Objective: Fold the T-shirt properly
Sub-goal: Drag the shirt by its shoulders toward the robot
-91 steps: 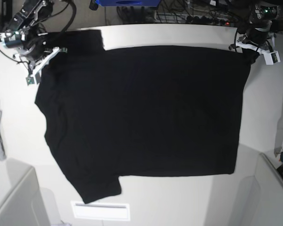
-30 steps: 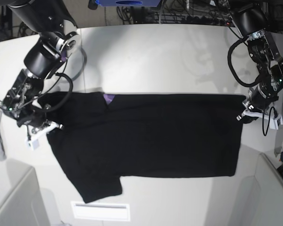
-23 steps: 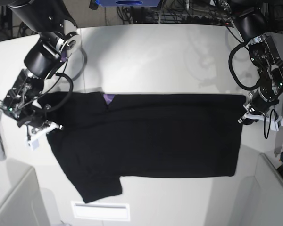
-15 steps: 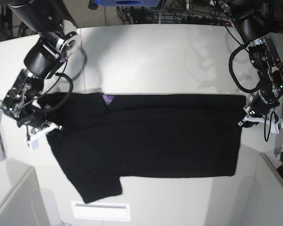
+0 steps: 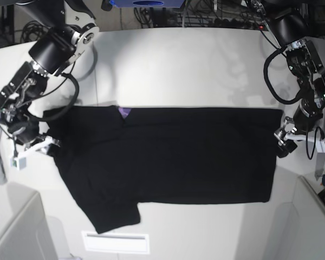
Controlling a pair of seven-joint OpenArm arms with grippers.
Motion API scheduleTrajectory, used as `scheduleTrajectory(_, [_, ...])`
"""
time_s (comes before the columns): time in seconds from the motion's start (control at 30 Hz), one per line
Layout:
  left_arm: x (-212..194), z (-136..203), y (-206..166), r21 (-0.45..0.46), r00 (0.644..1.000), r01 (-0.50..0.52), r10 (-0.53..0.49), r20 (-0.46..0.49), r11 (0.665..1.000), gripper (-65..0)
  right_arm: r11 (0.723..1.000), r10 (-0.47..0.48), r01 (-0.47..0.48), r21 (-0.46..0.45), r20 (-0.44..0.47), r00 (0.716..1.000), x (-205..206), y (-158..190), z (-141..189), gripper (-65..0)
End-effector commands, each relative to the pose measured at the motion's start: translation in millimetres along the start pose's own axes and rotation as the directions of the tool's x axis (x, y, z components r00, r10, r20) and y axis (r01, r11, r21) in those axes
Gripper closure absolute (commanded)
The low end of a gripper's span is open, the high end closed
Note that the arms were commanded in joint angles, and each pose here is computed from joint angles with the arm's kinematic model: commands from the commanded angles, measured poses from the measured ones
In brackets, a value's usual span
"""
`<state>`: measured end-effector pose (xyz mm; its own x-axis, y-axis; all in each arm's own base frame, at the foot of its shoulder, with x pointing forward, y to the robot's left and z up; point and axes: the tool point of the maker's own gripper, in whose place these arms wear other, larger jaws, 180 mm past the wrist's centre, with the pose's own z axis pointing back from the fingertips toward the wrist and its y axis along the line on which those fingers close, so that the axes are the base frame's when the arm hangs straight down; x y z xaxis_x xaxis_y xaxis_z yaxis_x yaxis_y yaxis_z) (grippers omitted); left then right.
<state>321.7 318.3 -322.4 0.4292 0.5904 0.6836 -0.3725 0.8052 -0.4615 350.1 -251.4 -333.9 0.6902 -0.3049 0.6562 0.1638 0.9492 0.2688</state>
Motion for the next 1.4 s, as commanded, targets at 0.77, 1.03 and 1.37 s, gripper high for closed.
scheduleTrajectory(0.77, [-67,-21,61,0.132,0.99,-0.094,0.107,-0.096,0.987,-48.2,0.94,-0.341,0.341,0.01,0.052,0.939,-90,-32,7,-31.1])
scheduleTrajectory(1.03, [-85,-39,49,0.112,0.98,-0.097,0.114,-0.161,0.989,-17.8,0.904,-0.427,0.428,0.002,0.047,0.903,-91,-36,-8,-35.7])
scheduleTrajectory(1.37, [-87,-39,50,0.115,0.98,-0.095,0.114,-0.166,0.989,0.0,0.883,-0.467,0.469,-0.007,0.06,0.882,-96,-51,-26,-35.4])
